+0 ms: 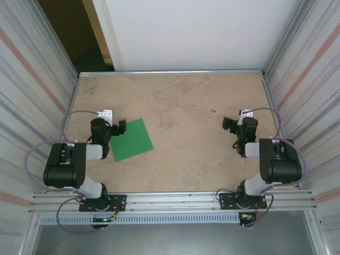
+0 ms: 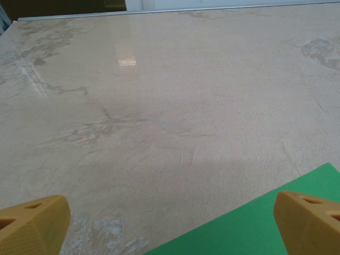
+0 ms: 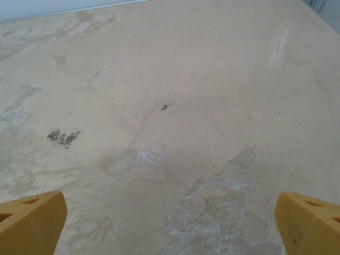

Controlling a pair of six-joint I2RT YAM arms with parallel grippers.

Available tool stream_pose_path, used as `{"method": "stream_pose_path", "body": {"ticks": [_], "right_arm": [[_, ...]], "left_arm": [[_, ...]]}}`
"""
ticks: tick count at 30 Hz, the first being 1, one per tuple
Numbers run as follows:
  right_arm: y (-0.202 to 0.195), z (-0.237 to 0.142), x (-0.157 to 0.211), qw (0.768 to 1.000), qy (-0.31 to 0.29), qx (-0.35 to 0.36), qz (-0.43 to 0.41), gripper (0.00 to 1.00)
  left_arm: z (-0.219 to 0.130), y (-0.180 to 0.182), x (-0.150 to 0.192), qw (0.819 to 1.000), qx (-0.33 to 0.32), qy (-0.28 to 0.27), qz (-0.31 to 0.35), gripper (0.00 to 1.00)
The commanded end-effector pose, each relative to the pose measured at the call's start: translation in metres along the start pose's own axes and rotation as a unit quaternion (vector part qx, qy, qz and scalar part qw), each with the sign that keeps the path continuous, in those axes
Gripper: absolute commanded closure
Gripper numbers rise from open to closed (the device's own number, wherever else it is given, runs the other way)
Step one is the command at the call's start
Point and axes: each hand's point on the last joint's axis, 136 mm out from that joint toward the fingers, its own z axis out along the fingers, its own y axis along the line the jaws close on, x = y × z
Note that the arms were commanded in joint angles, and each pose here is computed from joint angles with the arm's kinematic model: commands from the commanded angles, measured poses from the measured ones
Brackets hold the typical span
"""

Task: Fold a paper plane with a square sheet of paper (pick it up from the middle)
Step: Move the square sheet of paper to the center of the table.

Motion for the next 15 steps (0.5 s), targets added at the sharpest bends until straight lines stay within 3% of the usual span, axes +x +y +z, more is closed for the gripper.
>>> {"method": "stream_pose_path", "body": {"ticks": [1, 15], "right_arm": [[0.0009, 0.0032, -0.0091, 1.000, -0.008, -0.003, -0.011, 0.01], [0.0004, 0.0037, -0.0086, 1.000, -0.007, -0.003, -0.010, 0.01]], "left_arm": [[0.0014, -0.0017, -0.0087, 1.000, 0.002, -0.012, 0.010, 0.01], [0.0015, -0.0014, -0.0079, 1.000, 0.003, -0.011, 0.009, 0.01]]}}
